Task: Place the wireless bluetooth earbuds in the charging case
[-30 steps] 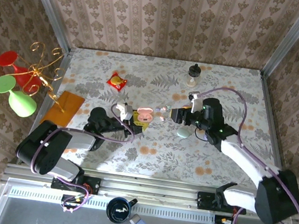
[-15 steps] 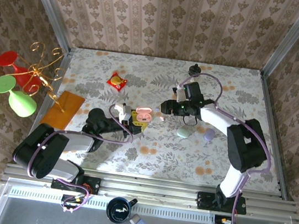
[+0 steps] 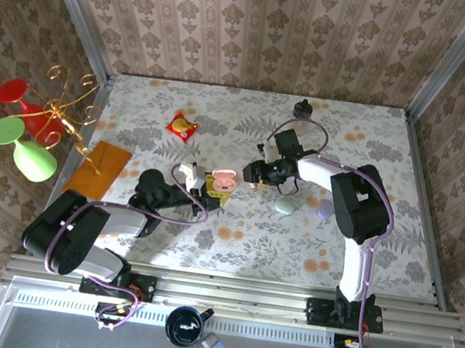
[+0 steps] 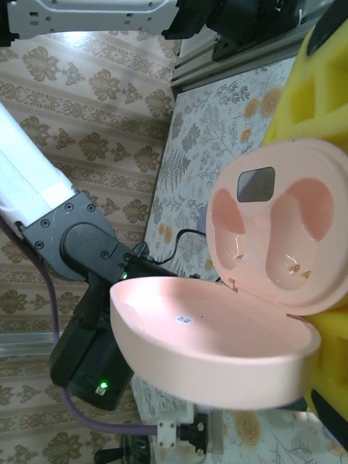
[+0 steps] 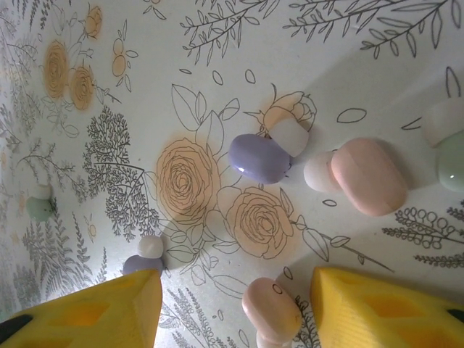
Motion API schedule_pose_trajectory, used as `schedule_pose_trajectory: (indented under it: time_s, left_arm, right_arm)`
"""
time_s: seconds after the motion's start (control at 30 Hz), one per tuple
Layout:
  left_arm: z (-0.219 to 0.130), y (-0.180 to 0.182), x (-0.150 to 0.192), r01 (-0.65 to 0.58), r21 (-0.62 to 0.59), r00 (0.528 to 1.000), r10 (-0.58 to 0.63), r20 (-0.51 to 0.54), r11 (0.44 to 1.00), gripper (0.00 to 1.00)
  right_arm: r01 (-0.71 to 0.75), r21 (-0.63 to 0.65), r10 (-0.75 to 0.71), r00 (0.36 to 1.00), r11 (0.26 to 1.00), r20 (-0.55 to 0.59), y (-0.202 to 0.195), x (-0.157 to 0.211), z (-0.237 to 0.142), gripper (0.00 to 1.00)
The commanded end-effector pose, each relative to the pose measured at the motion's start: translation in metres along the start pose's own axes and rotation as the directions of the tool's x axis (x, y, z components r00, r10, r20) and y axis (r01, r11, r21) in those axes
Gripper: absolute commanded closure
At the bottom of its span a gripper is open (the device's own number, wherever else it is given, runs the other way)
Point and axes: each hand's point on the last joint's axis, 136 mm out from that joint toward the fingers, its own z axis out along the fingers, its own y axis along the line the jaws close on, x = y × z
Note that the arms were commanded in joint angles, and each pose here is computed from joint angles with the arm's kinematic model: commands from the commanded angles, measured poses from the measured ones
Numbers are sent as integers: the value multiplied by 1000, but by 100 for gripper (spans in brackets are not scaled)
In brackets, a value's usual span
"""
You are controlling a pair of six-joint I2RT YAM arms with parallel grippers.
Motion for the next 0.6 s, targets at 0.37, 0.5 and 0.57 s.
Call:
schedule_pose_trajectory:
  time_s: [0.37,0.5,0.57]
  left_arm:
    - [6,-7,-5,-38,36,999,38,13,999,69]
    - [7,-8,-6,-40,41,999,40,15,998,69]
    - [7,-8,-6,-39,40,999,39,15,998,69]
  right_arm:
    - [1,-56,-5,997,998,-77,5,27,7,56]
    - [-6,-50,2,997,999,-82,3,30,6,59]
    - [-9,-48,5,996,999,-84,2,31,7,62]
